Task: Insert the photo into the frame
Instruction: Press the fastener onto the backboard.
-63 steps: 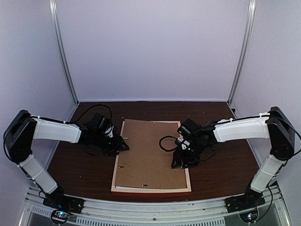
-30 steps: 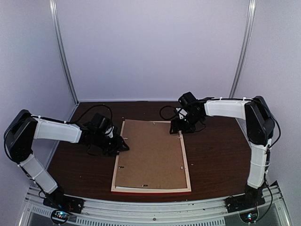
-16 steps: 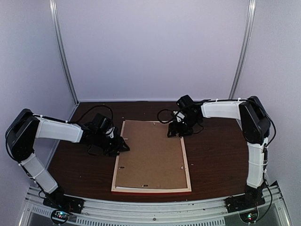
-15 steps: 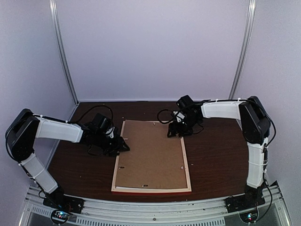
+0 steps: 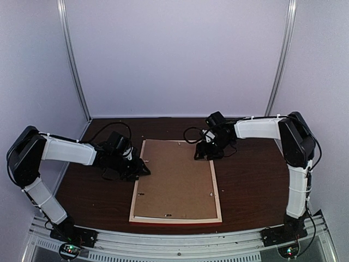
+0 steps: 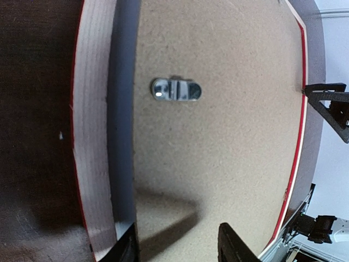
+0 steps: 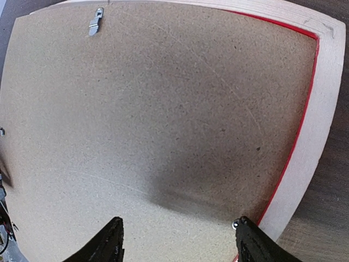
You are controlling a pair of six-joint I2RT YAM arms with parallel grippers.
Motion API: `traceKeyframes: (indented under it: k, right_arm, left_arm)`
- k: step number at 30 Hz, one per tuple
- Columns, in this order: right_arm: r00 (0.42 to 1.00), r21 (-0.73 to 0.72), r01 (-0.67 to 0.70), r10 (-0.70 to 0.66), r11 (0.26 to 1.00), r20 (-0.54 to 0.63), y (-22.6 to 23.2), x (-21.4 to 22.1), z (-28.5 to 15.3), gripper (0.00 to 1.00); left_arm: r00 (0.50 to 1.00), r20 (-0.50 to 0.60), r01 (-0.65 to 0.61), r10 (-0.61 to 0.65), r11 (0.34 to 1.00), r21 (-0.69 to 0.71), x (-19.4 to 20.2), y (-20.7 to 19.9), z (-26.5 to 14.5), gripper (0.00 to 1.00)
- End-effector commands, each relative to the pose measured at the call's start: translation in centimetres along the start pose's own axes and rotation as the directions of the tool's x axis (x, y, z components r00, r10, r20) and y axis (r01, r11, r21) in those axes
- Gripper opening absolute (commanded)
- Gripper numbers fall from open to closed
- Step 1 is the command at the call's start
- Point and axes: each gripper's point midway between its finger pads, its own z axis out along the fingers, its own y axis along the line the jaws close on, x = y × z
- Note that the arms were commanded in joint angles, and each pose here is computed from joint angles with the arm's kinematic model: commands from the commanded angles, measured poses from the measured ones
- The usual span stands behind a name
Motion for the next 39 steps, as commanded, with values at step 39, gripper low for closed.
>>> traceKeyframes:
  k: [39]
  right_arm:
    - [0.996, 0.007, -0.089, 0.089, 0.996, -0.021, -1.3, 0.9, -0.4, 0.67]
  left_arm:
    - [0.999, 0.029, -0.042, 0.041, 0.997, 0.062, -1.2, -2.1, 0.0, 0.47]
